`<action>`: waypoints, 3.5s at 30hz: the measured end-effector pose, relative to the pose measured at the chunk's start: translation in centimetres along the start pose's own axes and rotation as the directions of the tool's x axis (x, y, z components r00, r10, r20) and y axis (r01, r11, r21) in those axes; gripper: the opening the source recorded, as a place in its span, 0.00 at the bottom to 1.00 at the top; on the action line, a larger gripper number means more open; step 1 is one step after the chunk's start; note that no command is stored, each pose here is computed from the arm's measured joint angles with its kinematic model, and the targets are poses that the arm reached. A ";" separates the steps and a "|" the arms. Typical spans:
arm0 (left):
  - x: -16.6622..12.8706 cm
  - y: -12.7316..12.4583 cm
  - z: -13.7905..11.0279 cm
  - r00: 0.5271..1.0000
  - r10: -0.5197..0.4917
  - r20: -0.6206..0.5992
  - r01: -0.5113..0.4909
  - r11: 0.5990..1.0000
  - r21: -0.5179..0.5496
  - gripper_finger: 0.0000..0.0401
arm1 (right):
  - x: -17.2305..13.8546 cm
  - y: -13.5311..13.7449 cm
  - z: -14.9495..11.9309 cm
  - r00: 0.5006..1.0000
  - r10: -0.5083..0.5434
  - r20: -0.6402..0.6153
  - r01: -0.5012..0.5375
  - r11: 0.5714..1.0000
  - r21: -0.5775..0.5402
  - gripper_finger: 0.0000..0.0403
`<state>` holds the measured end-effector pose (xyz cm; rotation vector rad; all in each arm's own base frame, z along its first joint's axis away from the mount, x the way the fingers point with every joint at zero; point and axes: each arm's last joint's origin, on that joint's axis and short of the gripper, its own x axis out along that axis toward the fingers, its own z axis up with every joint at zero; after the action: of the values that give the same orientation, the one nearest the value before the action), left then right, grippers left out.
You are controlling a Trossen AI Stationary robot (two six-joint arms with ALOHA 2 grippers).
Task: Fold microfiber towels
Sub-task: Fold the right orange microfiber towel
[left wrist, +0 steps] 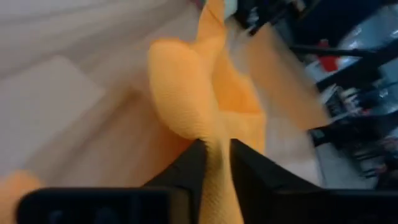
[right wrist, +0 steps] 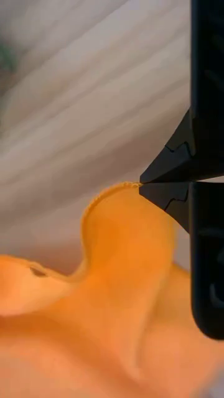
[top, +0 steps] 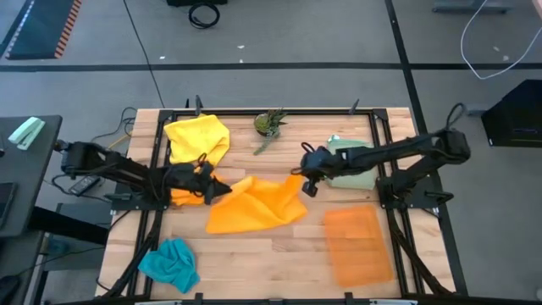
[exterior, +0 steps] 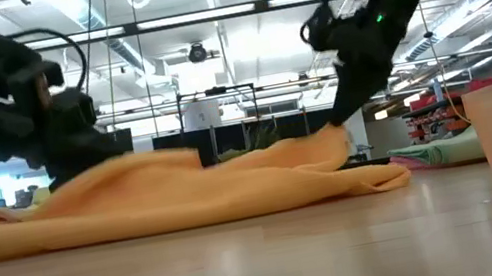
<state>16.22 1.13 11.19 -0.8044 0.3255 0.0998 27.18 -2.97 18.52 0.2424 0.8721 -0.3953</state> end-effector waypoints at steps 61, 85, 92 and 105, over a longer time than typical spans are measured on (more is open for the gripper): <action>6.5 -12.2 9.7 0.864 0.458 -0.210 -0.178 0.668 0.723 0.02 | -0.8 -3.4 -1.3 0.984 -0.089 -0.154 0.088 0.996 -0.017 0.00; -2.0 -23.8 8.0 0.862 -0.507 -0.028 0.450 0.738 0.503 0.04 | -15.5 10.7 1.7 0.842 0.458 0.283 -0.356 0.868 -0.346 0.00; 1.9 -14.5 4.5 0.992 -0.127 0.027 0.120 0.976 0.182 0.02 | -7.0 7.2 2.0 0.961 0.236 0.146 -0.209 0.961 -0.179 0.00; 0.3 -0.5 -0.8 0.965 0.261 0.005 -0.261 0.965 -0.004 0.21 | 6.0 -0.5 -1.1 0.993 -0.055 -0.104 0.062 0.996 0.065 0.00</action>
<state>16.43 0.21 10.87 -0.7616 0.4258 0.3497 29.72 -4.42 13.11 0.3022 0.9687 -0.4710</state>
